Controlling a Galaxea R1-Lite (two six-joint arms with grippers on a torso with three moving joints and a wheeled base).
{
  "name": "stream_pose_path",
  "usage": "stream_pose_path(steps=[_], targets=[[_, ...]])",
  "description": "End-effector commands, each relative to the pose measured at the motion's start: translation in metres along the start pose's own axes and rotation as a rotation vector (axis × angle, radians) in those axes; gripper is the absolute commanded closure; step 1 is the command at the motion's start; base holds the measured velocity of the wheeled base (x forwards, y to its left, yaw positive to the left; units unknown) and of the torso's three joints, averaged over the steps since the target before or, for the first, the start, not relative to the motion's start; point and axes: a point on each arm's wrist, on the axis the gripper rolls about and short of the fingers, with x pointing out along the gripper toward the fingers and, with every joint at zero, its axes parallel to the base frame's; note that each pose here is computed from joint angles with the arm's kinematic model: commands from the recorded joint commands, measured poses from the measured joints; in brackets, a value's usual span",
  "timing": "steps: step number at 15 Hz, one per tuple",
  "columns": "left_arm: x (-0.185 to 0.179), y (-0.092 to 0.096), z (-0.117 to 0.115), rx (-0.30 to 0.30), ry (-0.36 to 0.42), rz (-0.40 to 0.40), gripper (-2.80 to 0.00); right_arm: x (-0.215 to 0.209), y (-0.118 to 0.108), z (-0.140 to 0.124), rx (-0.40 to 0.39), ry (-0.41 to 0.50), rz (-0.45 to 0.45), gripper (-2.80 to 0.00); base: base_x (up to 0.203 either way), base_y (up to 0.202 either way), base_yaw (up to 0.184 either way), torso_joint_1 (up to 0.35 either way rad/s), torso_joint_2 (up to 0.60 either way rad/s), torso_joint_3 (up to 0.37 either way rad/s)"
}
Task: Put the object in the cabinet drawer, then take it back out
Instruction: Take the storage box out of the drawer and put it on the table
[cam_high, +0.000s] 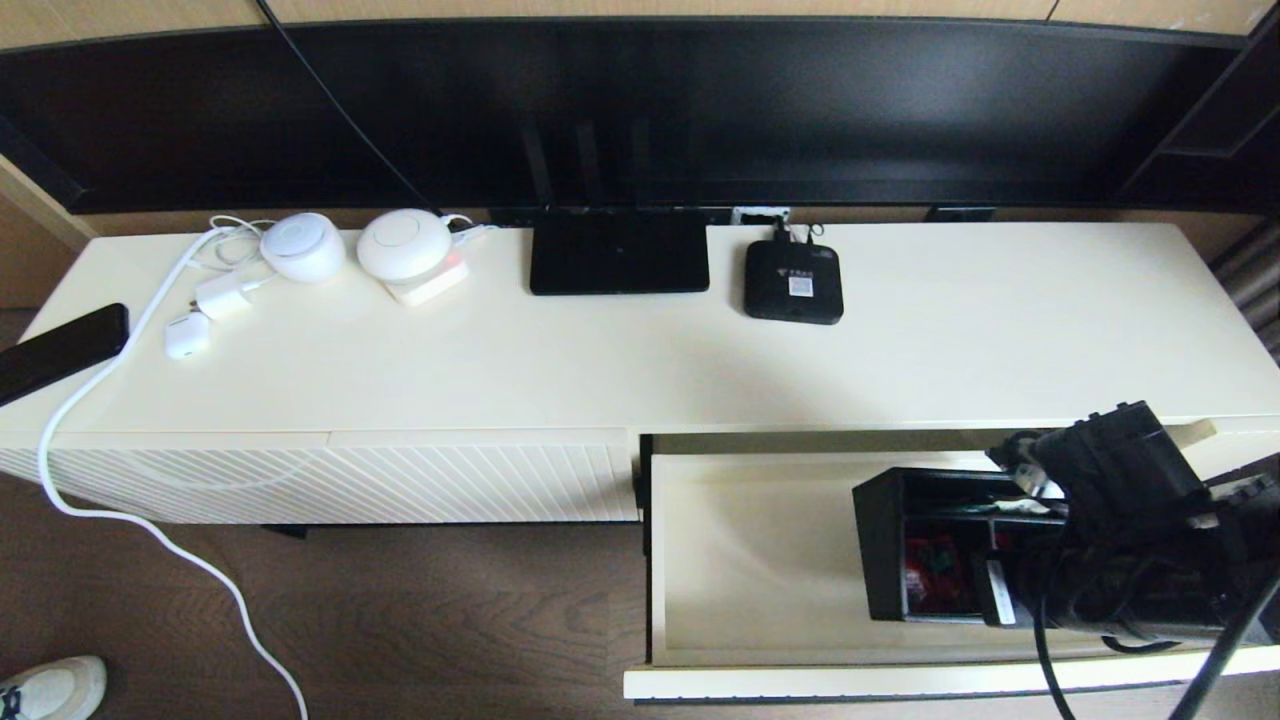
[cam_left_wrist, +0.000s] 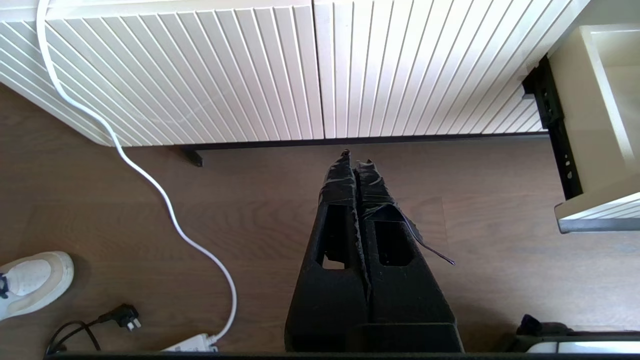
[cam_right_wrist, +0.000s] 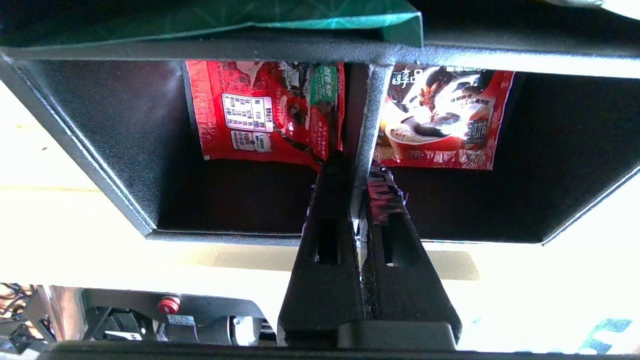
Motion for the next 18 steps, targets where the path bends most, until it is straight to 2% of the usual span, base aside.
stream_pose_path(steps=[1, 11, 16, 18], targets=[[0.0, 0.0, 0.0, 0.001, 0.001, 0.0, 0.0, -0.015, -0.002, -0.001, 0.002, -0.027, 0.011, 0.0, 0.0, 0.0, 0.0, 0.0, 0.0, 0.0], [0.0, 0.0, 0.0, 0.001, 0.002, 0.0, 0.0, -0.057, -0.004, -0.028, -0.068, 0.012, 0.041, 0.0, 0.0, 0.0, 0.0, 0.0, 0.0, 0.0], [0.0, 0.0, 0.0, 0.001, 0.001, 0.0, 0.0, -0.077, -0.009, -0.022, -0.062, -0.066, -0.058, 0.0, 0.0, 0.0, 0.0, 0.0, 0.0, 0.0], [0.0, 0.0, 0.0, 0.001, 0.002, 0.0, 0.0, -0.086, -0.009, -0.016, -0.056, -0.098, -0.071, 0.0, 0.0, 0.0, 0.0, 0.0, 0.0, 0.0]])
